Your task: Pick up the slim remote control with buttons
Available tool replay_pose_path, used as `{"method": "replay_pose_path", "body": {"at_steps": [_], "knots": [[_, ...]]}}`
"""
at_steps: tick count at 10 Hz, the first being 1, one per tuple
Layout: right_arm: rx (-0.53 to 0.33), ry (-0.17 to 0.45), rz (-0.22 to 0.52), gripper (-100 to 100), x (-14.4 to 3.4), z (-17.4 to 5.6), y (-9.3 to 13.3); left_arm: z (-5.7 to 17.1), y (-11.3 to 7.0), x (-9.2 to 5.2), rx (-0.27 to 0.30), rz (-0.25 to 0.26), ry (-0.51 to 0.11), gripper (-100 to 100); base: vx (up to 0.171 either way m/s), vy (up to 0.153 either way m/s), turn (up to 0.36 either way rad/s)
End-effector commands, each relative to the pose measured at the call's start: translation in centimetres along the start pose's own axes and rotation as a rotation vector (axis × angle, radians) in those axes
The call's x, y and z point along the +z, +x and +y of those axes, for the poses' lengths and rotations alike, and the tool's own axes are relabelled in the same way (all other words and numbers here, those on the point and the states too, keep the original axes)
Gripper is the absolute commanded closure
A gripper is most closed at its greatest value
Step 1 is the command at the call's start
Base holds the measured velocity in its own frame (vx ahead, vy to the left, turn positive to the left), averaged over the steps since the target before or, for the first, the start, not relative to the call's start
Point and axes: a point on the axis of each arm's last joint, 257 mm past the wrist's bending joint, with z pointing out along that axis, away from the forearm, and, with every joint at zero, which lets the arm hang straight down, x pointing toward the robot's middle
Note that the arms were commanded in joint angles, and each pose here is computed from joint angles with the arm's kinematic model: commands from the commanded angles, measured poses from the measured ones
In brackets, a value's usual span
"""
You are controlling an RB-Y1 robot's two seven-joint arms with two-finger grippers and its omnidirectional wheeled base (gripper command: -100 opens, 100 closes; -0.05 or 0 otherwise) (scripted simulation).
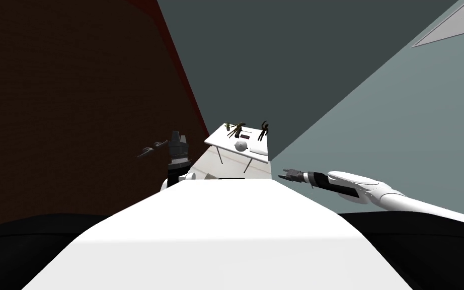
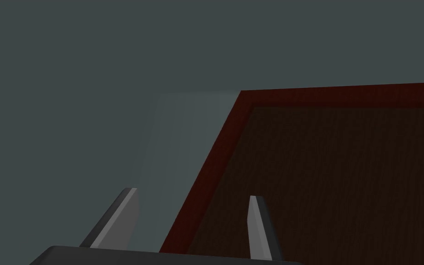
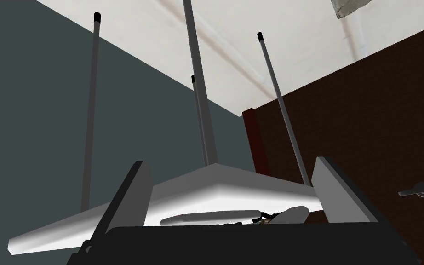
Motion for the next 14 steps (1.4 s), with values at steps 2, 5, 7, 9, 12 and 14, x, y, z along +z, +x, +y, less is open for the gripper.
{"method": "replay_pose_path", "body": {"at_steps": [2, 5, 7, 9, 12, 14], "knots": [[-0.039, 0.049, 0.117, -100, -3.2, -2.6, 3.0, 0.0, 0.0, 0.0, 0.0, 0.0, 0.0, 0, -0.021, -0.007, 0.123], [-0.078, 0.09, 0.209, -100, -6.4, -5.0, 4.3, 0.0, 0.0, 0.0, 0.0, 0.0, 0.0, 0, -0.022, 0.004, 0.1], [-0.078, 0.09, 0.209, -100, -6.4, -5.0, 4.3, 0.0, 0.0, 0.0, 0.0, 0.0, 0.0, 0, -0.003, 0.004, 0.055], [-0.106, 0.122, 0.285, -100, -9.1, -6.7, 5.4, 0.0, 0.0, 0.0, 0.0, 0.0, 0.0, 0, -0.007, 0.009, 0.066], [-0.132, 0.148, 0.351, -100, -11.5, -8.1, 6.2, 0.0, 0.0, 0.0, 0.0, 0.0, 0.0, 0, 0.002, 0.01, 0.091], [-0.143, 0.158, 0.38, -100, -12.5, -8.6, 6.6, 0.0, 0.0, 0.0, 0.0, 0.0, 0.0, 0, 0.008, 0.001, 0.065]]}}
